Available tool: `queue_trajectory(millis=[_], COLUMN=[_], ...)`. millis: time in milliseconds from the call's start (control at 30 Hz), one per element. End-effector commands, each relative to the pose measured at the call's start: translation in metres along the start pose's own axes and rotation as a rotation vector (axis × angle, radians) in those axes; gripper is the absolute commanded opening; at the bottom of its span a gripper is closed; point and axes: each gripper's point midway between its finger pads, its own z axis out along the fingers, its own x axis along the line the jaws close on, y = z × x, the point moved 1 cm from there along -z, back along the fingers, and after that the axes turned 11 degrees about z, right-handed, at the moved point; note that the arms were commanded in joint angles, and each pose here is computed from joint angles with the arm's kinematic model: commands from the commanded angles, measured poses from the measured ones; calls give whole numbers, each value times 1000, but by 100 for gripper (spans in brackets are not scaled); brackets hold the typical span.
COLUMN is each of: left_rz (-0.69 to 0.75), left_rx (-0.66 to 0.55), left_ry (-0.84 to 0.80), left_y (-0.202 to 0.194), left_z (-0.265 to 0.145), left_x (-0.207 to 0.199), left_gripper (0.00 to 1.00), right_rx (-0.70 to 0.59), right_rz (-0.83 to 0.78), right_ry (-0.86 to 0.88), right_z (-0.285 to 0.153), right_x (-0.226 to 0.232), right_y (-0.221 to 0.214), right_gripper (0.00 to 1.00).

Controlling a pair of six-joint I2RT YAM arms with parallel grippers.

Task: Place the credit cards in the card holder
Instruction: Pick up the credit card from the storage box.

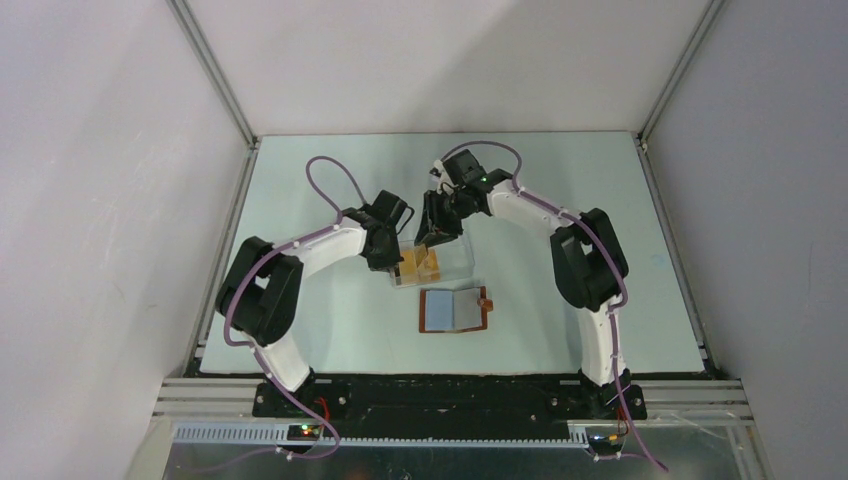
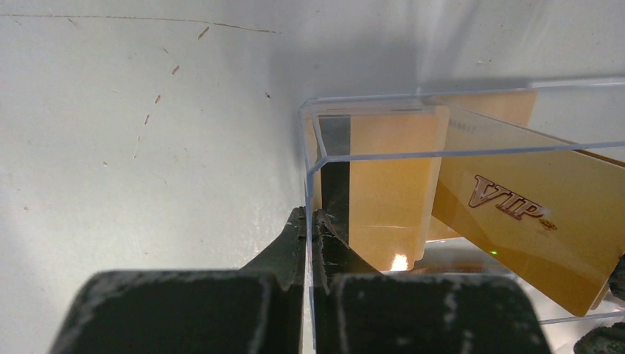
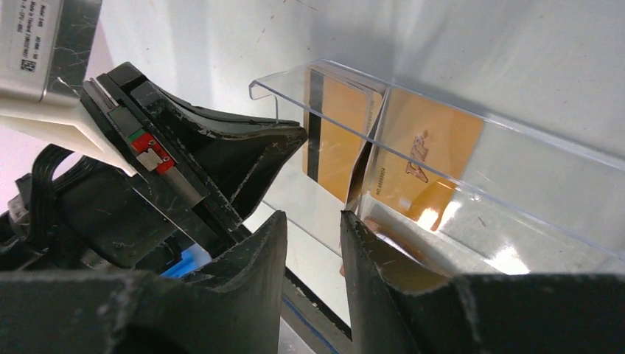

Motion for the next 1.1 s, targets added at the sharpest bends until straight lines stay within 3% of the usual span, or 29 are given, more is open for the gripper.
queue_trajectory(millis=[0,533,667,767,900,967,1067], left_rz=[14,16,17,19,18,20,30], left_rx=[-23,-25,-25,-25,-56,-91,-163], left_ry=[-44,-39,-39,-35,-31,-37,-43], left_y=[8,8,8,7,12,18,32], left_z=[-3,-4,-4,-4,-12,-22,-42], left_x=[-15,-14,-14,-13,-10,-10,-9], left_gripper=[0,0,0,0,0,7,33], right_rx=[17,38,18,-1,-27,-50,-112], right_rz=[26,-57,-48,-54,-72,-85,-131], right_ry=[38,-120,-121,-128,-134,-145,-130], right_z=[7,31,32,27,14,2,-25], right_x=[-2,-40,-39,-37,-35,-33,-20], right_y=[-2,-11,-7,-4,-2,0,5], right_gripper=[37,32,20,1,0,0,0])
